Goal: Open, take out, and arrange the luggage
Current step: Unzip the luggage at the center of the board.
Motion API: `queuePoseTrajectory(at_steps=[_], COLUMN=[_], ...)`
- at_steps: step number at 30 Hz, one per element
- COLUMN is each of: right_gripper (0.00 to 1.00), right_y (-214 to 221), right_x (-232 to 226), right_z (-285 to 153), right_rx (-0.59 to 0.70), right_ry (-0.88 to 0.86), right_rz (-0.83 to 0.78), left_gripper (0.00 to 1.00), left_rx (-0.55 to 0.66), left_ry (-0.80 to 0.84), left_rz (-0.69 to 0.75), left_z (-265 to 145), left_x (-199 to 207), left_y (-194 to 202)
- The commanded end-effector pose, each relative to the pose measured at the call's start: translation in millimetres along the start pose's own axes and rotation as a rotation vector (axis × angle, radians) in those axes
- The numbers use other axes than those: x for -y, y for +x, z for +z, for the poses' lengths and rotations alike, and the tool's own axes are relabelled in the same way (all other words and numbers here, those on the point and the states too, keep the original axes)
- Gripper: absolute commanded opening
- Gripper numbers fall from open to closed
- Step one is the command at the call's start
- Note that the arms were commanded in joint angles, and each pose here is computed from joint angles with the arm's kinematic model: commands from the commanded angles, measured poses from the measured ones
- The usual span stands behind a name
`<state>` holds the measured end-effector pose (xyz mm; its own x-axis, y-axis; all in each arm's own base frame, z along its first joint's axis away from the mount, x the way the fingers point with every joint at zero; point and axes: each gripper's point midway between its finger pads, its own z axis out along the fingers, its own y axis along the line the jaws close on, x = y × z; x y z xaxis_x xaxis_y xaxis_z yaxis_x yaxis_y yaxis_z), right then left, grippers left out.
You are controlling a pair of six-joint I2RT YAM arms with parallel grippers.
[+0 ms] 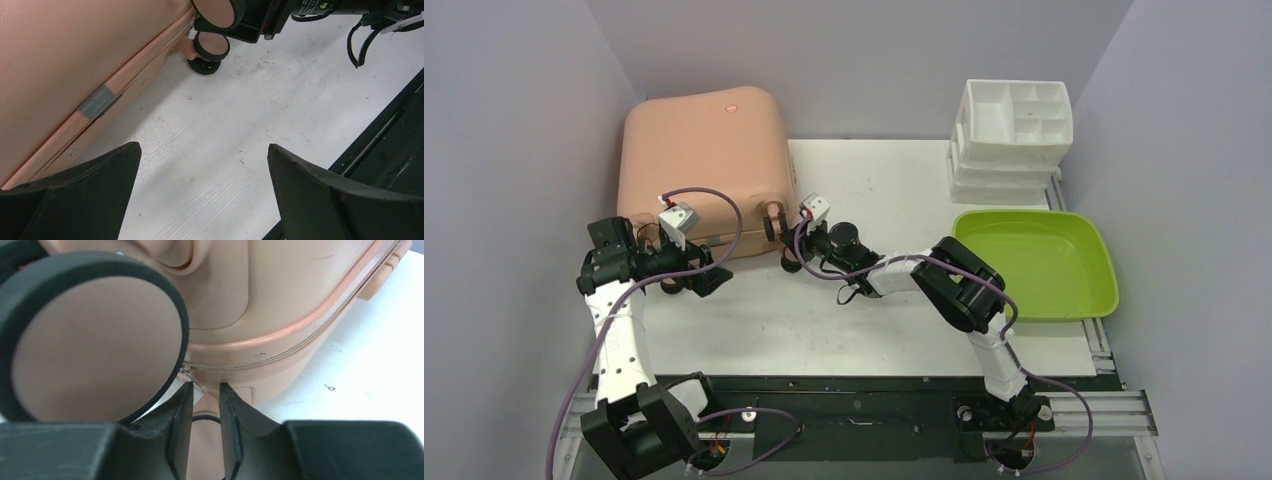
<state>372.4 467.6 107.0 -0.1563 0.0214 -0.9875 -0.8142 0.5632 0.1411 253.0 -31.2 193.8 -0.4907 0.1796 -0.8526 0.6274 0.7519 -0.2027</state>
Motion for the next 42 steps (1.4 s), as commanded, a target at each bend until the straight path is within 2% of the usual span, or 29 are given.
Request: queuePoseTrajectory(at_steps=[1,5,8,10,13,15,18,22,28,37,42], right_gripper=[0.18,0.13,0.15,0.20,0.39,0.49,0.52,0.49,0.30,0.23,0.25], right_y=[-28.5,-30.0,-30.3,-43.1,-44.6,-46.9,-43.5,-35.4,-37.4,-38.9,-29.3], right_x=[-4.5,-3.4,-11.9,-21.9,-30.1,-34.2,-28.8,-13.3,-5.0,28.6,54.0], right_z=[14.9,16.2,13.0,11.0,9.4,9.3,12.7,21.2,29.6,31.5,11.3], right_rx=[0.060,0.037,0.049,0.117,0.132,0.152,0.133,0.084,0.080,0.052,-0.006], right_ry=[0.020,0.031,-0.029,-0.098,-0.147,-0.180,-0.155,-0.080,-0.062,0.048,0.091], right_rz=[-0.002,0.013,0.054,0.088,0.101,0.090,0.081,0.095,0.129,0.212,0.327], left_gripper=[0.96,0.96,0.96,0.96,0.96,0.96,0.96,0.96,0.96,0.96,0.96], left_rx=[0.045,0.051,0.054,0.054,0.057,0.060,0.063,0.066,0.067,0.066,0.068], left_ry=[-0.005,-0.006,-0.007,-0.008,-0.010,-0.010,-0.013,-0.013,-0.016,-0.017,-0.023], left_rz=[0.031,0.031,0.030,0.029,0.026,0.023,0.024,0.024,0.024,0.020,0.030], left_z=[-8.9,-10.2,-11.4,-12.2,-13.1,-13.6,-14.8,-15.3,-16.1,-16.3,-19.2], left_x=[4.3,5.5,6.4,7.1,7.9,8.5,9.2,10.6,11.6,12.5,14.7], left_y=[-19.5,-22.6,-24.9,-25.7,-27.3,-28.5,-29.9,-30.8,-30.9,-30.0,-32.7])
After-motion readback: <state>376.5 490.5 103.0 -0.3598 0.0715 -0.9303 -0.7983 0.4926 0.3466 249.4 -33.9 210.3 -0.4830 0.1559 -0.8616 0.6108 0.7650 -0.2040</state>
